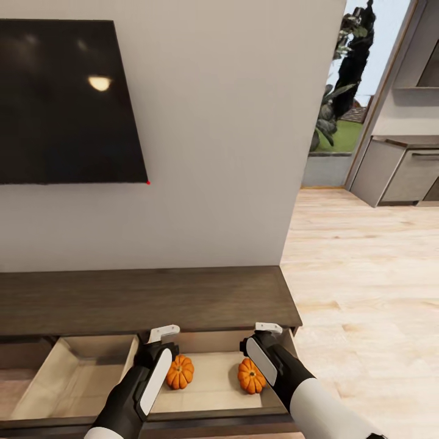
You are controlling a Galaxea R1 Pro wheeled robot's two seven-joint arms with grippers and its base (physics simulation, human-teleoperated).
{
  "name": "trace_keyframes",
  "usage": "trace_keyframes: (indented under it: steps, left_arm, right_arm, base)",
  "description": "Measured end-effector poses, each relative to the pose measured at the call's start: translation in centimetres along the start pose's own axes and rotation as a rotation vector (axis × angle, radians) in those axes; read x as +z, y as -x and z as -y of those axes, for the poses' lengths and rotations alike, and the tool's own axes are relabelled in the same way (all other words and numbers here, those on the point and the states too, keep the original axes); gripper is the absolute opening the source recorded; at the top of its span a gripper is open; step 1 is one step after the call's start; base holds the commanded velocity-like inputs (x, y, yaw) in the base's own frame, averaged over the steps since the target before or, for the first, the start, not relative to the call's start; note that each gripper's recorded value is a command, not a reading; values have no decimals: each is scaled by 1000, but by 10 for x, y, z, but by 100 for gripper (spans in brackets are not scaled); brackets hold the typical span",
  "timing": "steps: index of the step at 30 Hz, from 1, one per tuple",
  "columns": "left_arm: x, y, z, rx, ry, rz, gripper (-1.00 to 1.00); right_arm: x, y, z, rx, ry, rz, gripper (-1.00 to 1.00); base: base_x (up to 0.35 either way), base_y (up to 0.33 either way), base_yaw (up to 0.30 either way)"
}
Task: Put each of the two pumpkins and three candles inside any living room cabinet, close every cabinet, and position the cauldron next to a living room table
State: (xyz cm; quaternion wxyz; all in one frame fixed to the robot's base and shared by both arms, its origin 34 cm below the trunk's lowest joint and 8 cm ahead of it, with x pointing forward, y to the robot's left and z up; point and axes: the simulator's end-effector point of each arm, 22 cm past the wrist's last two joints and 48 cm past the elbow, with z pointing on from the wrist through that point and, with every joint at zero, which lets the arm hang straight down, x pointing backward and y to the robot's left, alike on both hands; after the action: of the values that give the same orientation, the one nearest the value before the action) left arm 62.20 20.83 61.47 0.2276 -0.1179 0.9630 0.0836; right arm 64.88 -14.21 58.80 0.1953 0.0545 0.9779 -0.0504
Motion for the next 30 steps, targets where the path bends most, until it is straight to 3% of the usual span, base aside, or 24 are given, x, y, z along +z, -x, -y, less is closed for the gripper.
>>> trace_keyframes:
  steps: [13, 30]
  left_arm:
    - [-20, 12, -2, -1, 0, 0, 100]
    - [-47, 29, -7, -1, -3, -2, 100]
  right_arm:
    - [-21, 10, 0, 0, 3, -2, 100]
    - [-46, 21, 2, 0, 3, -1, 100]
  base:
    - [-2, 1, 0]
    - [-111, 87, 0]
